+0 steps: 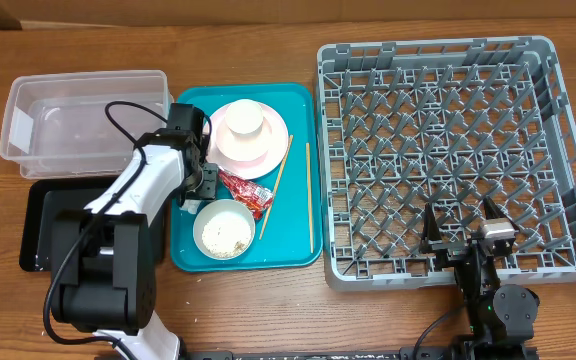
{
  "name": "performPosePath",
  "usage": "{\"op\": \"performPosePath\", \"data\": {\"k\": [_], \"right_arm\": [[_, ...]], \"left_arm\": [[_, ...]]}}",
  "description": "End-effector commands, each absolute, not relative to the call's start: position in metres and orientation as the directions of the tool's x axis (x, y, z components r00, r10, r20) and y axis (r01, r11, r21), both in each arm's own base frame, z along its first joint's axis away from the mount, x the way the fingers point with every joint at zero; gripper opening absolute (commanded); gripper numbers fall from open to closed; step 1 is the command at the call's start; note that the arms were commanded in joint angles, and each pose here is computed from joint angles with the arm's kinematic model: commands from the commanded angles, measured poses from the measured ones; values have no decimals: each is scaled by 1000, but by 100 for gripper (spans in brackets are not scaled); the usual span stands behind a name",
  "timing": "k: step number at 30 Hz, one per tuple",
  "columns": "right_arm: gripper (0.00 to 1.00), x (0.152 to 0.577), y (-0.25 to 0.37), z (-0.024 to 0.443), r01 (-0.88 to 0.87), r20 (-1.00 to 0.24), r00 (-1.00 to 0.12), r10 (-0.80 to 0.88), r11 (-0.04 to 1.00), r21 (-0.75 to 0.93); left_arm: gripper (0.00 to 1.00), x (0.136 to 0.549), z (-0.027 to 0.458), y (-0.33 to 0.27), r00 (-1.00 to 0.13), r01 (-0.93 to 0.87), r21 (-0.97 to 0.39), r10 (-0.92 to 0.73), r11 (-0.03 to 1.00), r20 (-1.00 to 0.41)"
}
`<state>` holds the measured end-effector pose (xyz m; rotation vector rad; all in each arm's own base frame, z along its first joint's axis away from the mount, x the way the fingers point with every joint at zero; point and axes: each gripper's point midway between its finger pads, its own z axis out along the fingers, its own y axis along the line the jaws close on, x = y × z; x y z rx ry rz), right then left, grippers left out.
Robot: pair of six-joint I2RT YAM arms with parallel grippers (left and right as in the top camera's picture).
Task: Sort waste into correct bins and load items into the dishwasher
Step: 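Carry the tissue with the left gripper and drop it in the clear bin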
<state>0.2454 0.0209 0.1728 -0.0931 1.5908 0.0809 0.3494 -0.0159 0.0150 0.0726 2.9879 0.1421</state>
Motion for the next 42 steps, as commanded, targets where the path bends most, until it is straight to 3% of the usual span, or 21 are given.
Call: {"op": "performPosePath", "data": {"k": [1, 4, 5, 14, 21, 26, 33, 42], "right_arm": [[100, 245, 21, 171, -113, -1000, -17, -10, 994, -8], [100, 245, 21, 171, -113, -1000, -17, -10, 994, -8], [100, 245, 21, 171, -113, -1000, -17, -10, 994, -8], [100, 245, 21, 171, -112, -1000, -17, -10, 994, -8], [100, 245, 21, 171, -113, -1000, -17, -10, 994, -8], [100, 245, 21, 171, -113, -1000, -17, -10, 994, -8], [100, 245, 21, 171, -112, -1000, -17, -10, 994, -8], [100, 245, 21, 171, -113, -1000, -17, -10, 994, -8]], "left_arm": [[37, 352, 14, -21, -986, 65, 91, 78, 994, -147], [9, 354, 19, -21, -984, 70, 92, 83, 993, -155], [4, 356, 23, -21, -984, 69, 92, 83, 993, -160], [4, 396, 106, -21, -954, 18, 96, 46, 995, -297], [4, 423, 189, 3, -889, -75, 216, 33, 974, -456], [4, 437, 214, 40, -840, -215, 326, -4, 921, -542], [4, 447, 208, 92, -801, -349, 307, -111, 885, -588], [8, 451, 144, 145, -833, -414, 313, -217, 855, -509]]}}
